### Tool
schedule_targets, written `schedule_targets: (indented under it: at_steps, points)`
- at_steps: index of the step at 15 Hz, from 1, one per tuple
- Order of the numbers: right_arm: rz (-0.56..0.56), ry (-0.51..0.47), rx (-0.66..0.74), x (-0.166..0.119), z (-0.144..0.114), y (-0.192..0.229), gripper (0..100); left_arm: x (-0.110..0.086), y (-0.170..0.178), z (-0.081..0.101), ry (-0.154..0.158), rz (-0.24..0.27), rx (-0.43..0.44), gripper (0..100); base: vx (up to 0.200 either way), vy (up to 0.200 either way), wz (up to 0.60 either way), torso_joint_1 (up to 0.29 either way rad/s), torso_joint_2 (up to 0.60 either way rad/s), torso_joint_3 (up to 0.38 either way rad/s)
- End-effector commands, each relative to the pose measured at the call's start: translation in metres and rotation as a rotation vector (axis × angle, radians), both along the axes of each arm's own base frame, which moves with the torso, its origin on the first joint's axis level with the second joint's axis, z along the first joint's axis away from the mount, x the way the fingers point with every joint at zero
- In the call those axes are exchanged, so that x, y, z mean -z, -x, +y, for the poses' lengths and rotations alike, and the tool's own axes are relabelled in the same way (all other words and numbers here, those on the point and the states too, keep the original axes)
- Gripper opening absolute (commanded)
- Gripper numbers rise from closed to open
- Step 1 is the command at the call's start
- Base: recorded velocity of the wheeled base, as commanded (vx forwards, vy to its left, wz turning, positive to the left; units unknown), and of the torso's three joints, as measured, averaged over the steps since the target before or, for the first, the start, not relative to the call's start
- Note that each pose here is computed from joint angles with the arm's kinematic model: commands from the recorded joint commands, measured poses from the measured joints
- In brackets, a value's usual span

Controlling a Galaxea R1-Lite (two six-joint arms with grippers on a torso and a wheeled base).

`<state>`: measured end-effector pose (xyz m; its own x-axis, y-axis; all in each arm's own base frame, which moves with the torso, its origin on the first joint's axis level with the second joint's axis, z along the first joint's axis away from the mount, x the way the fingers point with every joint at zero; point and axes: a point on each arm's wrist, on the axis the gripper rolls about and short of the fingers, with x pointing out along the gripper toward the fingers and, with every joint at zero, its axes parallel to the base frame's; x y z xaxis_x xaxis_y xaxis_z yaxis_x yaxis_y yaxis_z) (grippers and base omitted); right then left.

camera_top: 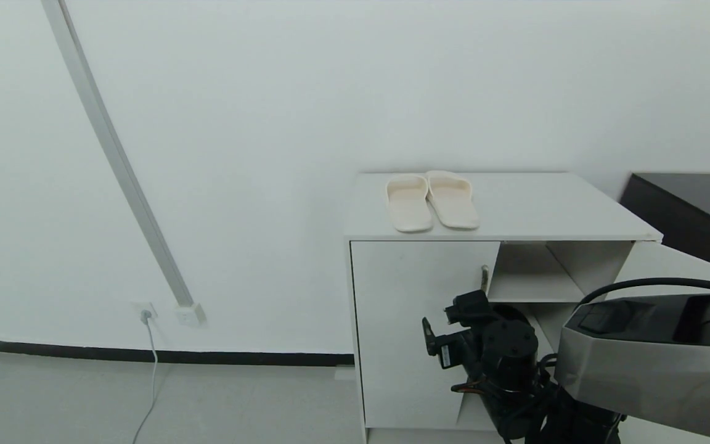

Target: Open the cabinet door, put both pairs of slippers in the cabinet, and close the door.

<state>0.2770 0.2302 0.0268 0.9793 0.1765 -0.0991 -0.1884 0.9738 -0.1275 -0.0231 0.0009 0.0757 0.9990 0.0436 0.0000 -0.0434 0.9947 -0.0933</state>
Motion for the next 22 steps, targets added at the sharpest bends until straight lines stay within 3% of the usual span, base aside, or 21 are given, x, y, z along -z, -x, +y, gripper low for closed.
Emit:
schedule_targets:
  at_steps: [1,7,10,14,17,22]
  points:
    - [0.0,0.0,0.0,0.0,0.0,0.0,100,0.0,0.0,0.0,0.0,0.002,-0.001,0,0.0,0.0,0.0,0.227,-0.54,-0.315]
    - [0.006,0.003,-0.001,0.001,0.0,0.001,100,0.0,0.0,0.0,0.0,0.002,-0.001,0,0.0,0.0,0.0,0.25,-0.58,-0.325]
    - [0.006,0.003,-0.006,0.003,0.0,-0.001,100,0.0,0.0,0.0,0.0,0.0,-0.001,0,0.0,0.0,0.4,0.225,-0.51,-0.277]
    - [0.003,0.001,-0.032,0.007,0.004,-0.002,100,0.0,0.0,0.0,0.0,0.0,-0.001,0,0.0,0.0,0.0,0.058,-0.11,-0.06]
    - [-0.059,-0.02,-0.034,-0.022,0.009,-0.01,100,0.0,0.0,0.0,-0.001,0.002,-0.001,0,0.0,0.0,0.0,0.0,0.0,0.0]
    - [0.111,-0.103,0.023,-0.109,0.016,-0.021,100,0.0,0.0,0.0,-0.004,0.002,0.001,0,0.0,0.0,0.0,0.0,0.0,0.0]
